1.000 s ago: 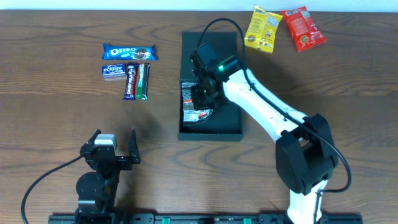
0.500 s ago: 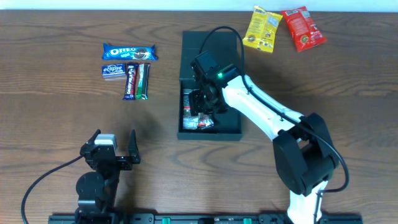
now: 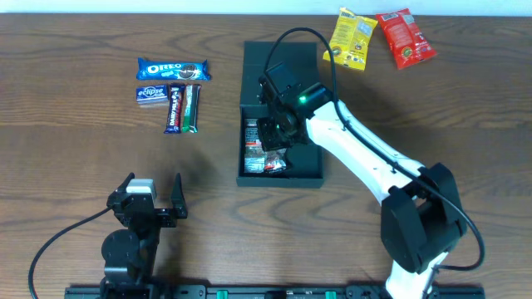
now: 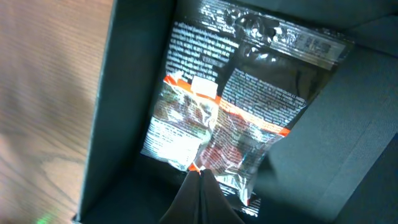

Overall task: Pack container
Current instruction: 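Lower the black packs into the box and open the right gripper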

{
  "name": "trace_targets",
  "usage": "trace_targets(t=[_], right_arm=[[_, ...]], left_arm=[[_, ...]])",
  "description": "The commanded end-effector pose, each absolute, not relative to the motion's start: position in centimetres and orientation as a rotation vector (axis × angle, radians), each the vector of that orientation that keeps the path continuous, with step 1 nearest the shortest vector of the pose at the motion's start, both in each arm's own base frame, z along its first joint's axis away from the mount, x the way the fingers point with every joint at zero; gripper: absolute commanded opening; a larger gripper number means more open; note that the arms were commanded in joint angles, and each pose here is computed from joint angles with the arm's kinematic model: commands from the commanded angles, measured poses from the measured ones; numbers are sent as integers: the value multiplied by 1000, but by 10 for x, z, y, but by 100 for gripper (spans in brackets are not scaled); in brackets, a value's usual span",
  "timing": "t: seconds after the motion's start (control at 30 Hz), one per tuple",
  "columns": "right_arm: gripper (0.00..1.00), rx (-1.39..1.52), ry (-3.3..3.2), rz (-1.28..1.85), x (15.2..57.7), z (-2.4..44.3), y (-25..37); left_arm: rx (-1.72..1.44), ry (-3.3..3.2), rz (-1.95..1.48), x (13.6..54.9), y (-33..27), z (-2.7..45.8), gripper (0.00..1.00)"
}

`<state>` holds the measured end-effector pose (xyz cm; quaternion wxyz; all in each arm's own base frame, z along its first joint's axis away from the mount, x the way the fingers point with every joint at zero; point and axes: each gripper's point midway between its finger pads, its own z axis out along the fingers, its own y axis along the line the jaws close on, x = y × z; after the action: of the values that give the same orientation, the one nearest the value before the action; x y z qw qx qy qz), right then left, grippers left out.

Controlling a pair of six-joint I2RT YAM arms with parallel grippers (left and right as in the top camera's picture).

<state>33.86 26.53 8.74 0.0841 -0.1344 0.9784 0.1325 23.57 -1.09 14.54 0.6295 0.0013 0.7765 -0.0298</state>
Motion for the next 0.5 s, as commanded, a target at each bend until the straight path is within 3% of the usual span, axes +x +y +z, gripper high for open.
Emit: trace_targets(t=[0.0, 0.47], right_arm=[[1, -483, 2958, 339, 326, 69, 260], [1, -573, 3109, 234, 310, 3, 247]], left_arm=[[5, 1809, -61, 236, -10, 131, 95], [5, 1809, -61, 236, -10, 131, 95]])
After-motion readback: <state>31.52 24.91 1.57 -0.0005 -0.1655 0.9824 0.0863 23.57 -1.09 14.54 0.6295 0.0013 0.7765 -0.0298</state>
